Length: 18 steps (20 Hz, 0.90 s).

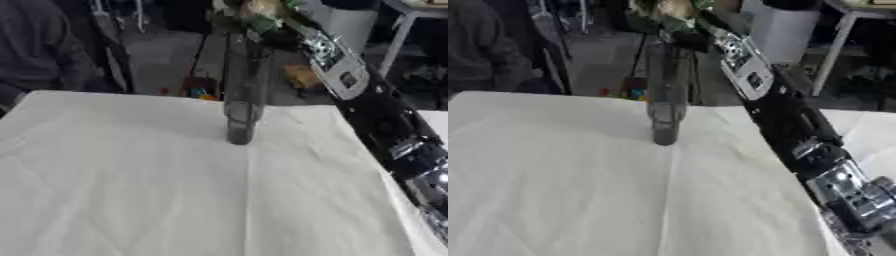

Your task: Arrange flowers into the vase.

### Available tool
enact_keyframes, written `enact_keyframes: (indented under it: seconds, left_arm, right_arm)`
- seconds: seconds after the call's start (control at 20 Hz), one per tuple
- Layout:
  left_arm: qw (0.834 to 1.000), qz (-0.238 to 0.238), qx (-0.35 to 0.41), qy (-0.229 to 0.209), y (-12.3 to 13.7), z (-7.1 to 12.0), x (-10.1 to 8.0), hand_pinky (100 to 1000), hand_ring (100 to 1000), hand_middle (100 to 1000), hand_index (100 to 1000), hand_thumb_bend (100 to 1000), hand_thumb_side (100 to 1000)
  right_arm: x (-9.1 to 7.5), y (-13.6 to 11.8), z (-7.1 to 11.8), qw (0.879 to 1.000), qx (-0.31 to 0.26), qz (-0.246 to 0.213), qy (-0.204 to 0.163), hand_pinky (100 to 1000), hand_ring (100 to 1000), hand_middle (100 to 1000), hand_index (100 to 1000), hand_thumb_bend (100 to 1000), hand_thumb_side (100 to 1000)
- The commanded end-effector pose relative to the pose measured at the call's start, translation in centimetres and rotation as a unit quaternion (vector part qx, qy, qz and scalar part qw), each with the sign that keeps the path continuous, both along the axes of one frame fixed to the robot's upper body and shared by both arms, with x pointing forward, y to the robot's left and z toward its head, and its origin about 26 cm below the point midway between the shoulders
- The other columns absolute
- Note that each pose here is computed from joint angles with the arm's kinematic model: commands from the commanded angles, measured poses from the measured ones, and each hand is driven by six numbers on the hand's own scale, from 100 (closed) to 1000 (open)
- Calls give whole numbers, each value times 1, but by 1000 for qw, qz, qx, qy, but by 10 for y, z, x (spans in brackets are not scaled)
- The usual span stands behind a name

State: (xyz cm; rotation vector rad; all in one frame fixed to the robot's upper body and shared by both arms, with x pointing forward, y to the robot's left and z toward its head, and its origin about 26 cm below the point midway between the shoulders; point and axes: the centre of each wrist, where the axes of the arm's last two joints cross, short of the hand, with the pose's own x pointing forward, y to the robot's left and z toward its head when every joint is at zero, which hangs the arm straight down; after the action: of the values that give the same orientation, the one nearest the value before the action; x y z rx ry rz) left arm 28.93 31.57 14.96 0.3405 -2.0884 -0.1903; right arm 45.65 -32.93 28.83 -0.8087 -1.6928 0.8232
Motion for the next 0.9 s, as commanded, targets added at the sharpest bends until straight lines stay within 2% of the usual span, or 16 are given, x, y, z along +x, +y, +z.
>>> enact_keyframes:
  seconds: [0.05, 0.9]
  left_arm:
    - [1000, 4, 9, -12, 3, 7, -1, 658, 719, 671, 715, 572, 740]
    - [1000, 5, 6, -10, 3, 6, -1, 658, 718, 671, 715, 573, 741]
  right_arm:
    - [-3, -11, 15, 999, -5, -21, -26, 1000, 997, 896, 952, 387, 785]
    - [-3, -11, -3, 1000, -11, -12, -5, 1000, 1000, 909, 959, 370, 824]
